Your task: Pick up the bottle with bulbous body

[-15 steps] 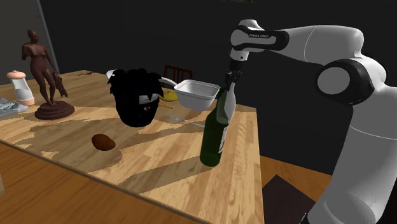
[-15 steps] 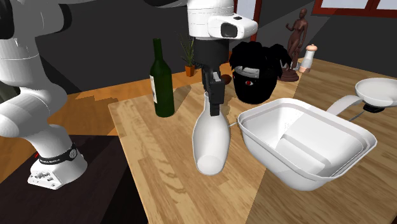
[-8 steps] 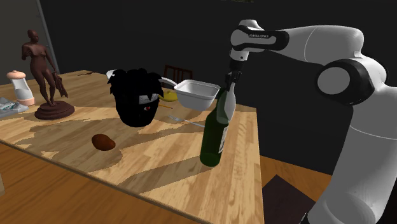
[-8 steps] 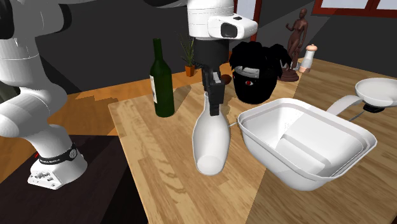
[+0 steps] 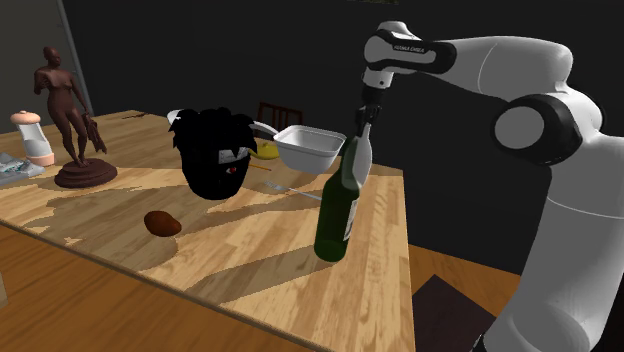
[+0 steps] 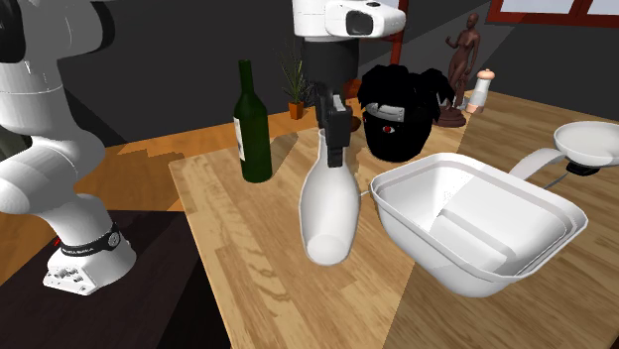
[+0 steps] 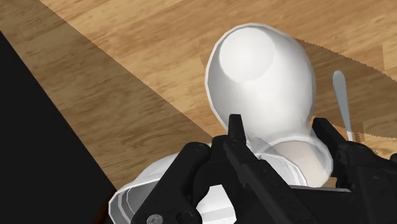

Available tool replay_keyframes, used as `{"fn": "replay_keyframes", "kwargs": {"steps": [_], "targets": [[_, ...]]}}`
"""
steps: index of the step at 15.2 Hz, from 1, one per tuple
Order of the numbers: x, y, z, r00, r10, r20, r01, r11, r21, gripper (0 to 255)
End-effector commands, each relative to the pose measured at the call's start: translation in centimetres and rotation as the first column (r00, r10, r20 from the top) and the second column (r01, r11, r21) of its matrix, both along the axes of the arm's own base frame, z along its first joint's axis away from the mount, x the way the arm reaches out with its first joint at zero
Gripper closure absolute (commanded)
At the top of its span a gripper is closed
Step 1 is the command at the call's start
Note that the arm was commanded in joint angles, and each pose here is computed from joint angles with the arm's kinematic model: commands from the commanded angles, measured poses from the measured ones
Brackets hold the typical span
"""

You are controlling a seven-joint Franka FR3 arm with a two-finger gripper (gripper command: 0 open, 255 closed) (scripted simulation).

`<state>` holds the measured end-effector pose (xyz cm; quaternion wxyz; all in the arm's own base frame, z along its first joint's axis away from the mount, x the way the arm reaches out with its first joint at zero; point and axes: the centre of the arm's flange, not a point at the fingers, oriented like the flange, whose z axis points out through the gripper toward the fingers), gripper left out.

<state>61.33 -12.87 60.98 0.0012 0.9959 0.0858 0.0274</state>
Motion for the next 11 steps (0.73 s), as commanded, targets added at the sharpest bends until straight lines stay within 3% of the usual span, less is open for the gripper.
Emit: {"fn": "replay_keyframes", "kwargs": {"steps": [1,11], "targets": [[-0.1,0.0,1.2,1.000,0.000,0.000,0.000,1.000,0.000,255],[-0.1,0.0,5.5,1.000,0.000,0.000,0.000,1.000,0.000,255]]}}
